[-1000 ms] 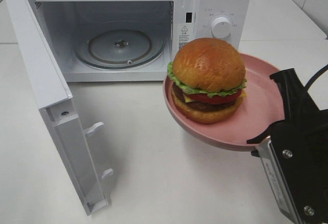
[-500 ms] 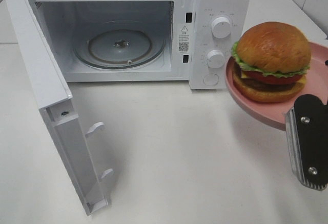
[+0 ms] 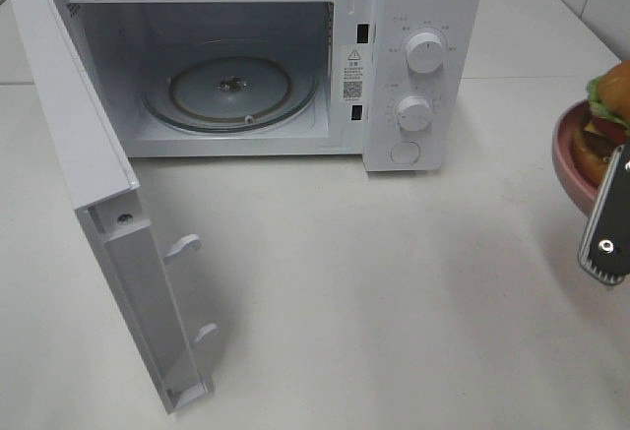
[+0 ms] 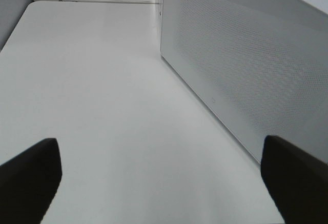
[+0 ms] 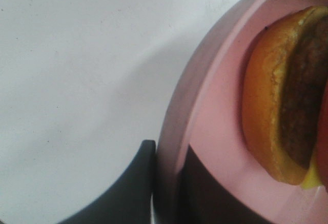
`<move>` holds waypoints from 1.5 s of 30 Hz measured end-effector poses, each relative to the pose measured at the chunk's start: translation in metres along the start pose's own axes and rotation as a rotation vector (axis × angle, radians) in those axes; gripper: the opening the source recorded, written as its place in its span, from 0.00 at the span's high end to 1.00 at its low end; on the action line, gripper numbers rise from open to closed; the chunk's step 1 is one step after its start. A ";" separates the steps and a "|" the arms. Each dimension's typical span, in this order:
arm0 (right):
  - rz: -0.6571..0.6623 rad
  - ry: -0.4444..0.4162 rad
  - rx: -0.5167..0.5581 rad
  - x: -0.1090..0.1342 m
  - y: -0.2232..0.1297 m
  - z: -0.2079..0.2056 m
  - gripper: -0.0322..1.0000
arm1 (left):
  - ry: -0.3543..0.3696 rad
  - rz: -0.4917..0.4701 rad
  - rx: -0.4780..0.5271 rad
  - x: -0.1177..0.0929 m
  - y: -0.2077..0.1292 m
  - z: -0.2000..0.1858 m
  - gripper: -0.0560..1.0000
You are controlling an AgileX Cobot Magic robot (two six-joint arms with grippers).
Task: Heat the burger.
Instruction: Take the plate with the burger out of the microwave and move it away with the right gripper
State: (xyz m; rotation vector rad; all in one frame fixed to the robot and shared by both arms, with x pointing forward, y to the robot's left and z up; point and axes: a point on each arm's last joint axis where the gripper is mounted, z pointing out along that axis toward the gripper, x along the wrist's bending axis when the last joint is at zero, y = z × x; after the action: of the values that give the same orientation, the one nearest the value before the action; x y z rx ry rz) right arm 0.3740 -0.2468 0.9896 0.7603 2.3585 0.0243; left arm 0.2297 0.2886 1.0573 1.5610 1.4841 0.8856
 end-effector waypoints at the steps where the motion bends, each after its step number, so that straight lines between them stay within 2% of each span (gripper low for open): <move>1: 0.000 0.000 0.000 0.000 0.000 0.000 0.88 | 0.000 0.000 0.000 0.000 0.000 0.000 0.02; 3: 0.092 -0.013 0.039 -0.001 -0.004 -0.001 0.88 | 0.000 0.000 0.000 0.000 0.000 0.000 0.02; 9: 0.170 -0.030 0.067 -0.002 -0.006 0.001 0.88 | 0.000 0.000 0.000 0.000 0.000 0.000 0.02; 11: 0.229 -0.039 0.116 0.000 -0.003 0.009 0.88 | 0.000 0.000 0.000 0.000 0.000 0.000 0.02; 25: 0.391 -0.032 0.259 0.023 0.015 0.054 0.88 | 0.000 0.000 0.000 0.000 0.000 0.000 0.02; 32: 0.500 -0.071 0.308 0.037 0.020 0.082 0.88 | 0.000 0.000 0.000 0.000 0.000 0.000 0.02; 45: 0.572 -0.109 0.419 0.043 0.009 0.123 0.87 | 0.000 0.000 0.000 0.000 0.000 0.000 0.02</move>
State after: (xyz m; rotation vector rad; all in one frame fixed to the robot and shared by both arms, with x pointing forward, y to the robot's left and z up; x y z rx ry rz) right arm 0.4246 -0.2377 0.8700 1.5760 1.9891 -0.2668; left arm 0.2297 0.2886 1.0573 1.5610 1.4841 0.8856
